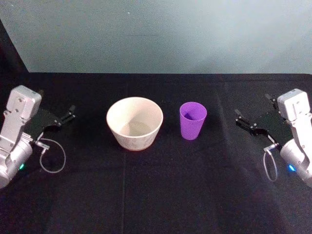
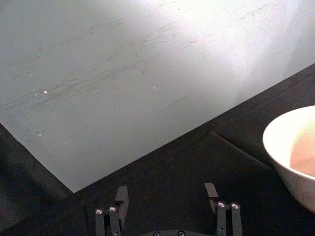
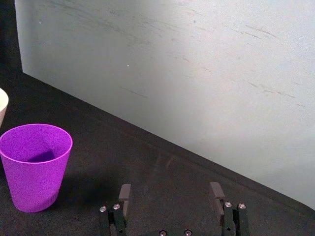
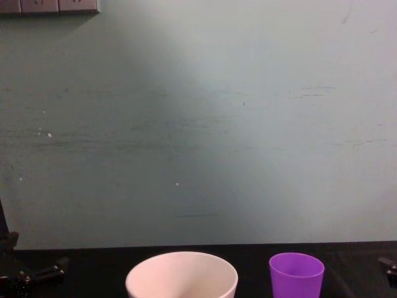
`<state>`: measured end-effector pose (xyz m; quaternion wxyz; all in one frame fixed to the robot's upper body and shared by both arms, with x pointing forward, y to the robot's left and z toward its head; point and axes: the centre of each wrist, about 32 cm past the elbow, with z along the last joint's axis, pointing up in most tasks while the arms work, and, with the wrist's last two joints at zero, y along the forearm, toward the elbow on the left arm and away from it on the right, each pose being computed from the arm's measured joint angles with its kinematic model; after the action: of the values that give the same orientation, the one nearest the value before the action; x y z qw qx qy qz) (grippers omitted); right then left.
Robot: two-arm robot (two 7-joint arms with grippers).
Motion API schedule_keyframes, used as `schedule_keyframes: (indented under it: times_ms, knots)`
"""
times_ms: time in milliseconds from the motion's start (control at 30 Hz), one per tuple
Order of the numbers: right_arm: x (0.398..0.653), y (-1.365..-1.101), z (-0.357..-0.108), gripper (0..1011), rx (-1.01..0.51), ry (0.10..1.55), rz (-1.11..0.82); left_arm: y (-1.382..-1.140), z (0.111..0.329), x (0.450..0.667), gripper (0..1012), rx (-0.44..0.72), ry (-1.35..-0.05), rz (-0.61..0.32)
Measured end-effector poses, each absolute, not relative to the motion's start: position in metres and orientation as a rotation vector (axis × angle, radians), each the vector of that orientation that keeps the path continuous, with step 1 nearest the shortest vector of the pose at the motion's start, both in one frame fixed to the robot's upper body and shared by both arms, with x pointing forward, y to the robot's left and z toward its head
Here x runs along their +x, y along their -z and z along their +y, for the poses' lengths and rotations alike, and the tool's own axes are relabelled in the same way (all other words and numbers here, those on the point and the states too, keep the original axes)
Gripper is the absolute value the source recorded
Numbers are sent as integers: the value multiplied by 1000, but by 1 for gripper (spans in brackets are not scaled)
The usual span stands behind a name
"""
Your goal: Pick up the cup and pour the mung beans from the cup into the bowl.
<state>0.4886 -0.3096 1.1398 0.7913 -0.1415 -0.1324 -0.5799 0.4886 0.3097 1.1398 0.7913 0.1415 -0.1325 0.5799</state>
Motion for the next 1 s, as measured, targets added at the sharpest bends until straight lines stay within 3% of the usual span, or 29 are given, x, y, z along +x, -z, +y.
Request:
schedule_keyframes:
  times_ms: [1000]
  knots:
    - [489, -1140, -310, 1003, -304, 1248, -285, -1140, 310, 489, 1000, 304, -1248, -285]
